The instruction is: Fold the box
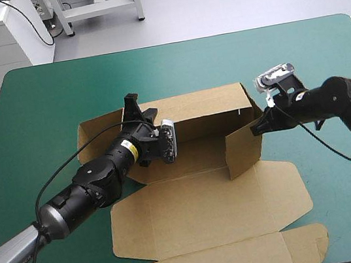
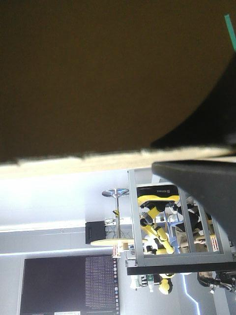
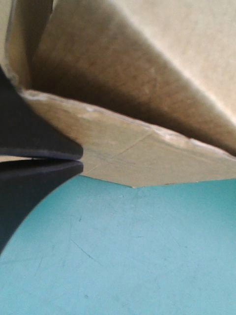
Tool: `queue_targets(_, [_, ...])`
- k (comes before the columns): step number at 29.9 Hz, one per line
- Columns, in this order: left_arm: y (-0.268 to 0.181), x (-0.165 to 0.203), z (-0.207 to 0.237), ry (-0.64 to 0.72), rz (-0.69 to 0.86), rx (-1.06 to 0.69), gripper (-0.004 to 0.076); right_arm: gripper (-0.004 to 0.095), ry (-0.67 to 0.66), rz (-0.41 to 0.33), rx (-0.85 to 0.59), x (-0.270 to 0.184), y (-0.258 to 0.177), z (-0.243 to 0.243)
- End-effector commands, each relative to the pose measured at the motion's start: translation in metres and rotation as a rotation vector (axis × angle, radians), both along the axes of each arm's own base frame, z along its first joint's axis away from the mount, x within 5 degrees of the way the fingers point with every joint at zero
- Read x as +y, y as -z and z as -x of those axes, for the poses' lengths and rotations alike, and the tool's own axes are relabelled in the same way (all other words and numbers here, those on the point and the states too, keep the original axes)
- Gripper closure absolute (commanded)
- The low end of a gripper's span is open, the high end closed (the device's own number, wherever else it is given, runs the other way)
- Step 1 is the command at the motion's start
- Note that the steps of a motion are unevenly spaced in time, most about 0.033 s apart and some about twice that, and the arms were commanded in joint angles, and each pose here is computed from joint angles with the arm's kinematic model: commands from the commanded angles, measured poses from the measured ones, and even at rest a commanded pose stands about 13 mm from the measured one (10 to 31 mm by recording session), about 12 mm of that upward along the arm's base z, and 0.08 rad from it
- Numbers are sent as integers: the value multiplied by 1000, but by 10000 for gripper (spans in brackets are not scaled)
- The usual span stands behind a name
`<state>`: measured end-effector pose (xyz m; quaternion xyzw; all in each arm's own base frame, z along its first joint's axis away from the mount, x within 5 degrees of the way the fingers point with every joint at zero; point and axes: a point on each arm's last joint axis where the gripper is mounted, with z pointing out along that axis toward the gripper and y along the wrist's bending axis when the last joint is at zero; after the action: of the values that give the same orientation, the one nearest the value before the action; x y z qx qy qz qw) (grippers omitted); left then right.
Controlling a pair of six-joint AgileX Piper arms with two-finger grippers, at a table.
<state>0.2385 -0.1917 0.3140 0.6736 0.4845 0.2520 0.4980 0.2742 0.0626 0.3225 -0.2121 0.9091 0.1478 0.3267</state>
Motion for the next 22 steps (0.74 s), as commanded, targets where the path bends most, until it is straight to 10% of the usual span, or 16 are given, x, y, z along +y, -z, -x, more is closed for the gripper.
queue_targets(1, [-13,4,1,-33,17,-31,731,929,25,-20,-203,-5,-5,11])
queue_targets(11, [-12,3,1,-26,19,-29,731,905,-34,53,-329,-9,31,36])
queue_targets(22, [-12,3,1,-24,20,-29,731,556,-173,116,-336,-5,35,40])
